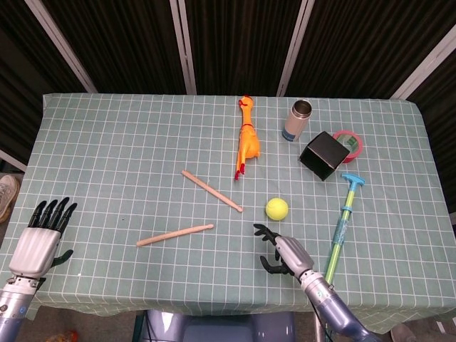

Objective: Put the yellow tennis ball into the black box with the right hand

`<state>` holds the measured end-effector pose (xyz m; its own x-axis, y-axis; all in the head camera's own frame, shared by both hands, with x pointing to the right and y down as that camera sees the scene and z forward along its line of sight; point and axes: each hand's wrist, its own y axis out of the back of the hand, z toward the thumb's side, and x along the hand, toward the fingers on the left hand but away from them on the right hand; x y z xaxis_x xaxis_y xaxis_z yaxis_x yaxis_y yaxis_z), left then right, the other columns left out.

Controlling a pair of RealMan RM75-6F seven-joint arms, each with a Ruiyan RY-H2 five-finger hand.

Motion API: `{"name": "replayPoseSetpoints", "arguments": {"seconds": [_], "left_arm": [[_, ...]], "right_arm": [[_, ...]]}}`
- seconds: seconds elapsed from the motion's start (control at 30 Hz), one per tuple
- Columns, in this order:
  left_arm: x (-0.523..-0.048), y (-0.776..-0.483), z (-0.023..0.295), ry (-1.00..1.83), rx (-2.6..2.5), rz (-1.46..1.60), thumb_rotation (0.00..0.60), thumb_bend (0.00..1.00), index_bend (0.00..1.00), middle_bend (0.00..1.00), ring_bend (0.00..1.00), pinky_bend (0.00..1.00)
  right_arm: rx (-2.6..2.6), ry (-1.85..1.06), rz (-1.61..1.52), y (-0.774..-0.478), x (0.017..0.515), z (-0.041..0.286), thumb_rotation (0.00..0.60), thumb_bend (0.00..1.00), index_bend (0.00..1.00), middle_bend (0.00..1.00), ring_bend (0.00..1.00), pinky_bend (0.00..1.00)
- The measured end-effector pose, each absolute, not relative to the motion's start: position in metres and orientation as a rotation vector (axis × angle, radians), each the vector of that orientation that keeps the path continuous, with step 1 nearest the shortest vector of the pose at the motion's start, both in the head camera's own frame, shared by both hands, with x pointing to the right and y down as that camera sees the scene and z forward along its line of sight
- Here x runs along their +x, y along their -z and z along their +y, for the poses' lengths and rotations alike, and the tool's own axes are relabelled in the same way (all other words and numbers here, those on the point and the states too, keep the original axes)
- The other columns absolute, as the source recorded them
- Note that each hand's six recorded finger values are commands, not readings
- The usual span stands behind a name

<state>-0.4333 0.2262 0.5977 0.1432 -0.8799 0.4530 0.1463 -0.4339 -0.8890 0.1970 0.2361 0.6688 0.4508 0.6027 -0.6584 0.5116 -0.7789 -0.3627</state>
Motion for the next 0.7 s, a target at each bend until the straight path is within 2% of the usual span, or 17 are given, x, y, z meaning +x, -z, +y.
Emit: {"name": "replayPoseSetpoints", "arguments": {"seconds": [0.7], "left_arm": [[-0.438, -0.614, 0.222, 1.536, -1.502, 0.713, 0.6, 0.11, 0.0, 0.0, 0.0, 0.04]], "right_arm": [[-2.504, -1.264, -1.008, -0.687, 0.228, 0.203, 0.6, 0.55, 0.07, 0.22, 0.24, 0.44]]}}
